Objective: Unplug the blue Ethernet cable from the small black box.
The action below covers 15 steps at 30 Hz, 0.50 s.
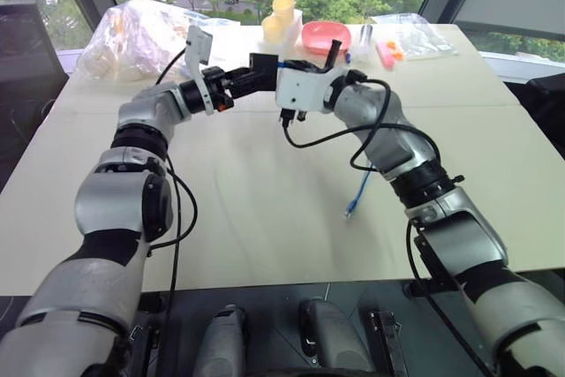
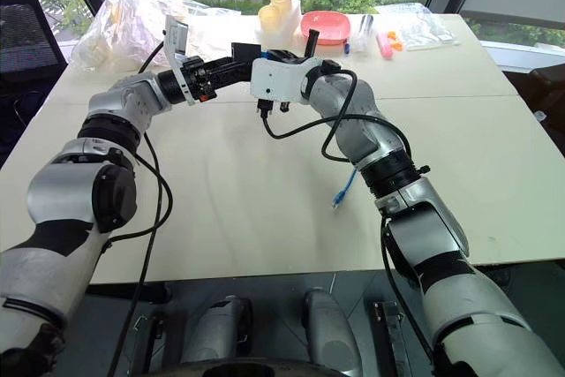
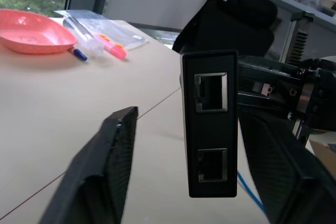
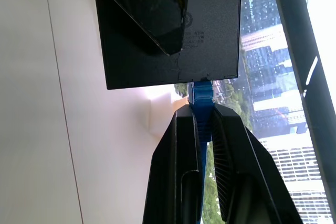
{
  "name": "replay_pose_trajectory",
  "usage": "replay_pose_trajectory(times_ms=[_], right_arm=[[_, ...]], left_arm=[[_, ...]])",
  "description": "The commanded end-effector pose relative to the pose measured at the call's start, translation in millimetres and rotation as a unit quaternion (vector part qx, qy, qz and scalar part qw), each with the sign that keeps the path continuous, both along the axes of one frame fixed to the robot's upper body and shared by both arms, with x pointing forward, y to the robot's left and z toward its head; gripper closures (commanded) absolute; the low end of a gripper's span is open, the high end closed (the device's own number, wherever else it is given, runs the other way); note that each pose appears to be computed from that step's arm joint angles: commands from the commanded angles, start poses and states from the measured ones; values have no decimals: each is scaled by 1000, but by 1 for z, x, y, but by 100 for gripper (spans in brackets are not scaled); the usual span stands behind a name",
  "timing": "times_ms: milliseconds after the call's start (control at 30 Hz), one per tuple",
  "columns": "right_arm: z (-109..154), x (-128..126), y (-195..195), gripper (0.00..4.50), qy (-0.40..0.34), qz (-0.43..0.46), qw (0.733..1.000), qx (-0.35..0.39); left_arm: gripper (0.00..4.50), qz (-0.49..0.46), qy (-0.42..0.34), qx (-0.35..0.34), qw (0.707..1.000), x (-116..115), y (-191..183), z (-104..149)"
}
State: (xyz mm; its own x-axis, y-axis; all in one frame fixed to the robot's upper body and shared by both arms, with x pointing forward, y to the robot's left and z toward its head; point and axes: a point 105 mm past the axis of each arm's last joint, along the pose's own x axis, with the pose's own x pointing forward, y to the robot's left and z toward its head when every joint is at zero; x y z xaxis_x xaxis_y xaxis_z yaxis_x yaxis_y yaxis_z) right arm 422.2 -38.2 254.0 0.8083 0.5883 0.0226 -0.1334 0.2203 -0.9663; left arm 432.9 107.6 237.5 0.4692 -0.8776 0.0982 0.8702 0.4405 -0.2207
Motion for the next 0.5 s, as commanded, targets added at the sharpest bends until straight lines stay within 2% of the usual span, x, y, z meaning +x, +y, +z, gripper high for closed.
replay_pose_trajectory(times_ms=[33, 167, 300, 433, 500], right_arm=[[17, -7, 6, 450, -29, 11, 999, 9], [18, -8, 6, 450, -32, 10, 999, 4], [14, -10, 4, 450, -5, 18, 1000, 7], [13, -13, -11, 272, 23, 18, 999, 15], [14, -16, -38, 171, 79, 6, 995, 64]], left_arm=[[275, -9, -34, -11, 999, -1, -4, 22], [398, -14, -31, -9, 999, -2, -4, 19], [399, 2, -32, 23, 999, 1, -3, 11], [399, -8, -31, 25, 999, -2, 1, 10], [399, -47, -25, 12, 998, -11, 7, 12]])
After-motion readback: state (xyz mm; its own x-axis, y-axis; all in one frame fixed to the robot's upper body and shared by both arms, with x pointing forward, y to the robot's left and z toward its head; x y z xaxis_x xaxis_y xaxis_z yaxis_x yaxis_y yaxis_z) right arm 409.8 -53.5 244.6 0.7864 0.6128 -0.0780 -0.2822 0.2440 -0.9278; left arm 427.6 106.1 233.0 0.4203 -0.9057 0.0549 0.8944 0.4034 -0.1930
